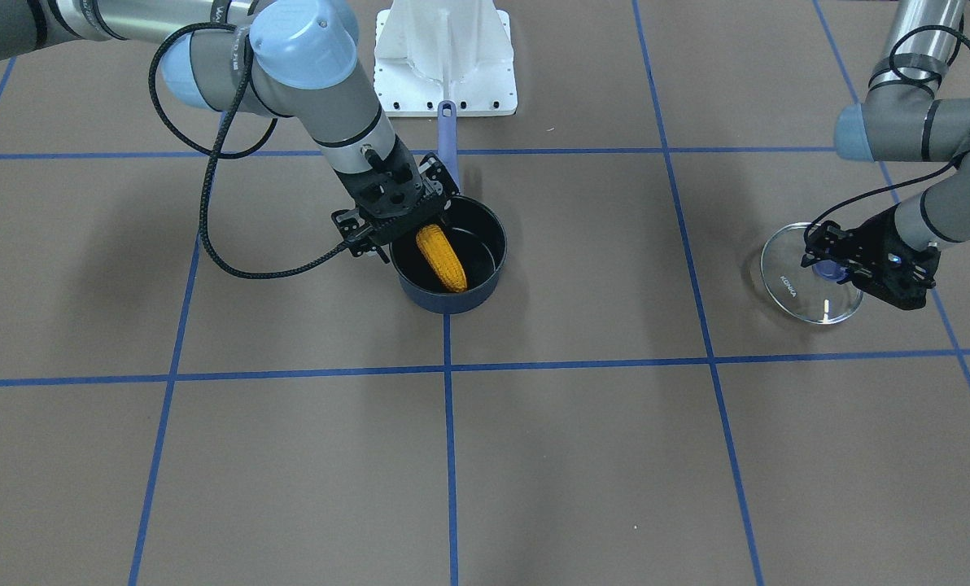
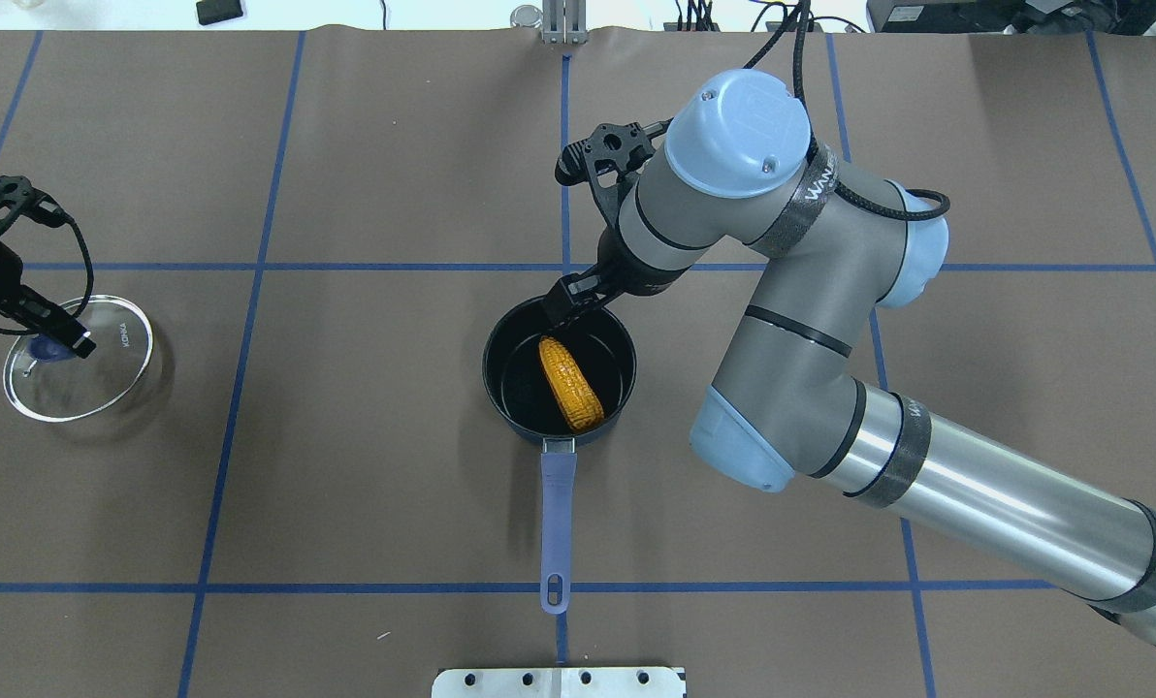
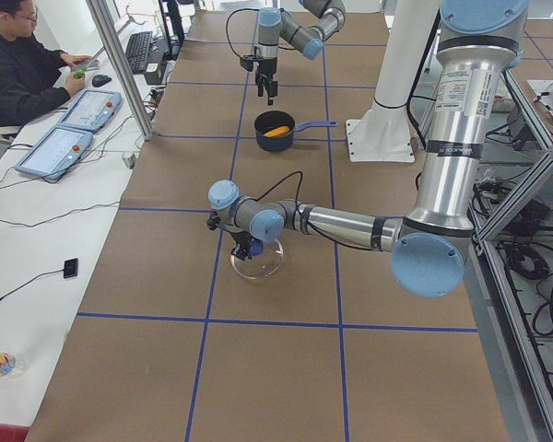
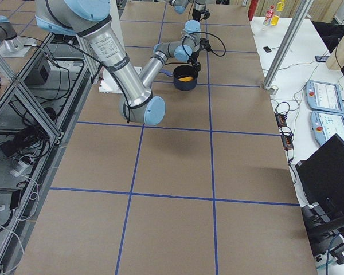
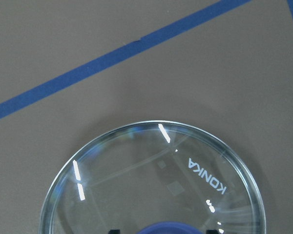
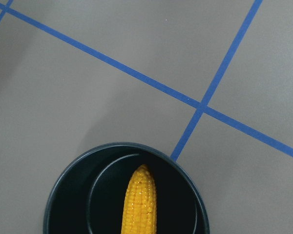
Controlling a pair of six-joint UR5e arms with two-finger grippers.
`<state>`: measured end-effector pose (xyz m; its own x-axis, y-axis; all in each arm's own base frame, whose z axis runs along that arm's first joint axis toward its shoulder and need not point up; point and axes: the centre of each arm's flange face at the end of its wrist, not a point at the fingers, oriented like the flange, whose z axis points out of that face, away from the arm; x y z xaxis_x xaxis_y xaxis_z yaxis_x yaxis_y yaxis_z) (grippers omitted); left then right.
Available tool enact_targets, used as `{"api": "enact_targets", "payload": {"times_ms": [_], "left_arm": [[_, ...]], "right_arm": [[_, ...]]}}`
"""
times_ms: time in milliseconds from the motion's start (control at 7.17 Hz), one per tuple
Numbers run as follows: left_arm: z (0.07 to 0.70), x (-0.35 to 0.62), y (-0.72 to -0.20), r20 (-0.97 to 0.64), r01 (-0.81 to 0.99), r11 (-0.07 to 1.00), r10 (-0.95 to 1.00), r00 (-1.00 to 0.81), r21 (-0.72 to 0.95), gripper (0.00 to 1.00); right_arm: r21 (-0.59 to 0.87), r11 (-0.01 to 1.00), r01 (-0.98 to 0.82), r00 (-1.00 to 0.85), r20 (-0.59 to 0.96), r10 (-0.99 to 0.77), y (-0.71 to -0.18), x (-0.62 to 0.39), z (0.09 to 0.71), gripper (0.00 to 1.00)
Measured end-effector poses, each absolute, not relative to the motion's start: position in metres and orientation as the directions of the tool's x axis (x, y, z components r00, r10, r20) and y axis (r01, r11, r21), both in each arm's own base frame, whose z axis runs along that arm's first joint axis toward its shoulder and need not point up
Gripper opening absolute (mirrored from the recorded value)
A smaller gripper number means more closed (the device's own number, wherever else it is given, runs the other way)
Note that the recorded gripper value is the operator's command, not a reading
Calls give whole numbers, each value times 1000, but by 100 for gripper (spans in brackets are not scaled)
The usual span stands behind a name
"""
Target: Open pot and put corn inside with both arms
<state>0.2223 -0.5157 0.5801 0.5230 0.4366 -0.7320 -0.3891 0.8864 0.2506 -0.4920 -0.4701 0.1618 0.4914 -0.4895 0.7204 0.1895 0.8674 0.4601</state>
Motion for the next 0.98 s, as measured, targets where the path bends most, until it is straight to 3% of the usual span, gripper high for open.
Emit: {"api": "enact_targets", "payload": {"times_ms": [558,977], "left_arm": [[568,221,-516,-733,-381,879,459,503,289,99],[558,148,-539,-725,-262,912,410,553,316,99]], "right_arm": [[467,869,164,498,722,-481,-480,-474,166,100],[450,891,61,561,723,-403,-524,-392,222,100]]}}
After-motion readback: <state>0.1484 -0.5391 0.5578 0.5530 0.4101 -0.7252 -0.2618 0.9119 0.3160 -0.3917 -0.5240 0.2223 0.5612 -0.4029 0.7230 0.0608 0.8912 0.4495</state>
